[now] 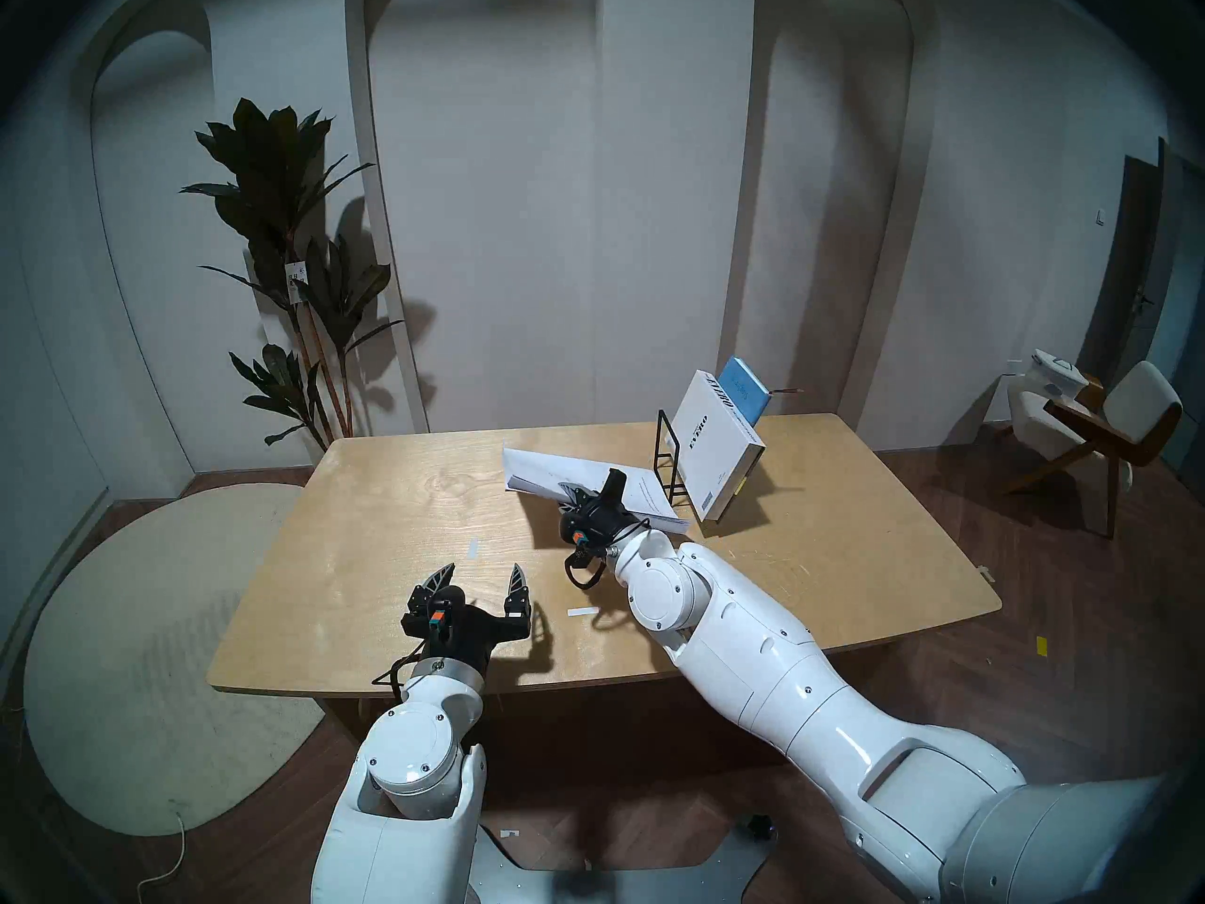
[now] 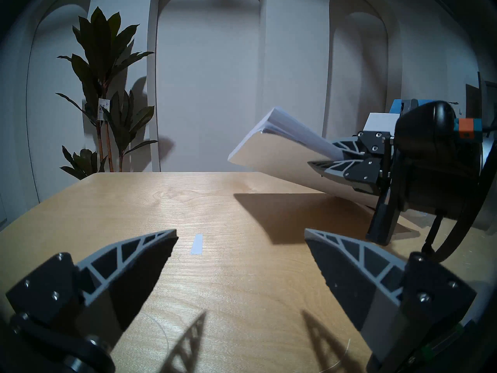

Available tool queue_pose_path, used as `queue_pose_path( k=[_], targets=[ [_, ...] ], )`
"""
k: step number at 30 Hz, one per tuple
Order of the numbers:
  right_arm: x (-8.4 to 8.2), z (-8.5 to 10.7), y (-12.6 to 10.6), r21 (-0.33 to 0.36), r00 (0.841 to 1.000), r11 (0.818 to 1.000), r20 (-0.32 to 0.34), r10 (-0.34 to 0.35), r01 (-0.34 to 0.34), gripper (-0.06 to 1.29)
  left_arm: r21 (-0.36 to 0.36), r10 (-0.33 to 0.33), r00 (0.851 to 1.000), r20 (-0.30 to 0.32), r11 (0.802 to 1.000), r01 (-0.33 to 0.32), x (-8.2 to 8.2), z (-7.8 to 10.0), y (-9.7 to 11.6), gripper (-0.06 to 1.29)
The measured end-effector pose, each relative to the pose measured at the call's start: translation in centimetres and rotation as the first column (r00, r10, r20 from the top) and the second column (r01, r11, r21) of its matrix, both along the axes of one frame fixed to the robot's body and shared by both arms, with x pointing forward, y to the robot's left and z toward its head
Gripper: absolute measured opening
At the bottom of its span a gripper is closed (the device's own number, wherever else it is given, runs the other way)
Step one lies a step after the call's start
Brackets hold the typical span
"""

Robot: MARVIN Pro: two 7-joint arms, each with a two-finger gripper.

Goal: Stack the books into one stack

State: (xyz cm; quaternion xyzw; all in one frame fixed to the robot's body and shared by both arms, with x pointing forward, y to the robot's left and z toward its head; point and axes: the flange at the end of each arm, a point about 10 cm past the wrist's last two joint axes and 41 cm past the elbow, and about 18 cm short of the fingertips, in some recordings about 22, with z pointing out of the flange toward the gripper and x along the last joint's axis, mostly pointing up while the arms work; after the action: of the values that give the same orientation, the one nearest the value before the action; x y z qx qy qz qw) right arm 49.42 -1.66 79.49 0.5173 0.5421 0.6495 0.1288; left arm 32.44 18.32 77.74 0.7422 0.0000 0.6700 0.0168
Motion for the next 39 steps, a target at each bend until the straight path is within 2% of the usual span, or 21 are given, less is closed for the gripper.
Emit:
queue_pose_path(
  k=[9,14,15,16,17,18,20,24,26,29,33,39],
  targets=[
    [1.1,-1.4,1.0,-0.005,0.995,1.0,-0.101,-0.026,0.026,0.07,0.0,0.0,1.0,0.0,1.0,0.0,0.0,0.0,0.0,1.26],
    [1.3,-0.7,1.9,0.035,0.99,0.999,-0.137,-0.033,0.038,0.07,0.0,0.0,1.0,-0.001,1.0,0.0,0.0,0.0,0.0,1.26],
    [1.3,-0.5,2.1,0.046,0.988,0.998,-0.149,-0.03,0.037,0.41,0.0,0.0,1.0,-0.001,1.0,0.0,0.0,0.0,0.0,1.26],
    [1.2,-0.2,2.5,0.062,0.985,0.998,-0.17,-0.021,0.032,0.94,0.0,0.0,1.0,-0.001,1.0,0.0,0.0,0.0,0.0,1.26],
    [1.1,0.0,2.8,0.072,0.983,0.997,-0.186,-0.013,0.027,1.2,0.0,0.0,1.0,-0.001,1.0,0.0,0.0,0.0,0.0,1.26],
    [0.9,0.2,3.2,0.084,0.979,0.996,-0.205,-0.004,0.022,1.27,0.0,0.0,1.0,-0.001,1.0,0.0,0.0,0.0,0.0,1.26],
    [0.6,0.5,3.7,0.107,0.97,0.994,-0.242,0.009,0.017,1.27,0.0,0.0,1.0,-0.001,1.0,0.0,0.0,0.0,0.0,1.26],
    [0.0,1.3,4.6,0.177,0.94,0.984,-0.34,0.038,0.024,1.27,0.0,0.0,1.0,-0.001,1.0,0.0,0.0,-0.1,0.0,1.26],
    [-0.1,2.0,4.8,0.221,0.921,0.974,-0.387,0.043,0.047,1.27,0.0,0.0,1.0,-0.001,1.0,0.0,0.0,-0.1,0.0,1.26],
    [0.0,3.0,4.5,0.276,0.902,0.956,-0.431,0.034,0.096,1.27,0.0,0.0,1.0,-0.001,1.0,0.0,0.0,-0.1,0.0,1.26],
    [0.2,4.2,4.0,0.326,0.896,0.933,-0.443,0.012,0.149,1.27,0.0,0.0,1.0,-0.001,1.0,0.0,0.0,-0.1,0.0,1.26],
    [0.5,6.6,3.1,0.426,0.92,0.883,-0.391,-0.017,0.198,1.27,0.0,0.0,1.0,-0.001,1.0,0.0,0.0,-0.1,0.0,1.26]
  ],
)
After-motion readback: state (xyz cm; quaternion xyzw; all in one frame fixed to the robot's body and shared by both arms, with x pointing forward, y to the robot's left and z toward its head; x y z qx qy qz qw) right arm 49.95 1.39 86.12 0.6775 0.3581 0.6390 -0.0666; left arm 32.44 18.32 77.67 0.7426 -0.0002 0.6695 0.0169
